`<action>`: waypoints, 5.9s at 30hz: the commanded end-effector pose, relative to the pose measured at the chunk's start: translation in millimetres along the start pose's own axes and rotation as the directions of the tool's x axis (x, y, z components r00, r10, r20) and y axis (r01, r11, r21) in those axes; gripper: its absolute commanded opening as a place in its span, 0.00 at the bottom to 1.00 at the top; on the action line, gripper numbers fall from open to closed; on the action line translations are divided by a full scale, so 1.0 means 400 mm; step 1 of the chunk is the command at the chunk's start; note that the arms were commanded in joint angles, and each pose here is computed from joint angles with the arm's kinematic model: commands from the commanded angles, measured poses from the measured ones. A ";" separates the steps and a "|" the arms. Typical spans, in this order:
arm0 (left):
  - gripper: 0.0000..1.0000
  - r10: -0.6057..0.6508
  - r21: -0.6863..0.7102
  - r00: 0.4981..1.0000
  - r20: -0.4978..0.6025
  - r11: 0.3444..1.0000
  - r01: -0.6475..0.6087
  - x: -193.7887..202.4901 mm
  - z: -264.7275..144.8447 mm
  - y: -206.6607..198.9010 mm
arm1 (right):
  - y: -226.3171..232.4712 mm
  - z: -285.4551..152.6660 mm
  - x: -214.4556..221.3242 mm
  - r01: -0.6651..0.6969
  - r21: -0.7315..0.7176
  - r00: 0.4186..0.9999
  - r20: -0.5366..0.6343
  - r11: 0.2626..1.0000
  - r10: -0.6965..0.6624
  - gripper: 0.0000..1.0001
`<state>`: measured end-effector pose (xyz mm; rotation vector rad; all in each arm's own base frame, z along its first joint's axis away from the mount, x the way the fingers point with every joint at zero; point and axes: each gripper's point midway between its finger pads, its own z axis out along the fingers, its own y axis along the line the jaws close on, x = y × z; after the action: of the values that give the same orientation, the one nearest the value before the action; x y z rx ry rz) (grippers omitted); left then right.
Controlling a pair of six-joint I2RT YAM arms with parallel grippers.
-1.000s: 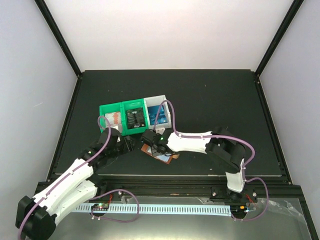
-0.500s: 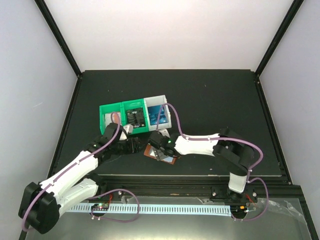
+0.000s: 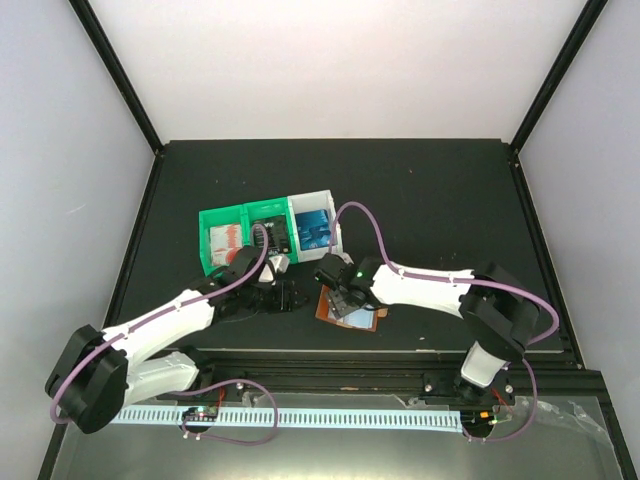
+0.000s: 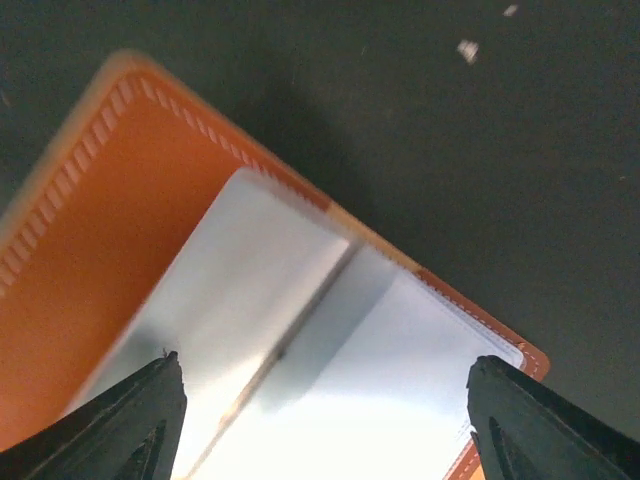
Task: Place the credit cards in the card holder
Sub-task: Open the card holder at the center of the board, then pick up the credit card from the storage box.
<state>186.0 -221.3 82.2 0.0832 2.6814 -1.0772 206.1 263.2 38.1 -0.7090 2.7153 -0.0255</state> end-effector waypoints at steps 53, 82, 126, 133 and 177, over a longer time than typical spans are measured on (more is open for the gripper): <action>0.54 0.665 -0.295 0.701 -0.259 0.637 -0.713 -0.415 -0.156 0.118 | -0.004 0.126 0.102 0.001 -0.130 0.994 -0.111 0.992 -0.016 0.81; 0.34 0.677 -0.193 0.495 -0.544 0.473 -0.860 -0.447 0.049 0.271 | 0.052 0.141 0.110 -0.151 -0.235 0.980 -0.166 0.960 0.113 0.77; 0.38 0.627 -0.117 0.529 -0.572 0.576 -0.809 -0.408 0.053 0.250 | 0.046 0.136 0.087 -0.172 -0.206 0.978 -0.156 0.963 0.141 0.77; 0.33 0.628 -0.072 0.533 -0.567 0.606 -0.792 -0.381 0.038 0.224 | 0.044 0.136 0.086 -0.173 -0.202 0.978 -0.155 0.964 0.142 0.76; 0.50 0.633 -0.024 0.566 -0.527 0.655 -0.755 -0.296 0.024 0.156 | 0.054 0.150 0.086 -0.209 -0.210 0.971 -0.165 0.955 0.176 0.75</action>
<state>303.9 -176.4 63.6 1.4287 2.7083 -0.5099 231.7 298.8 18.2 -0.4946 2.7112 0.3822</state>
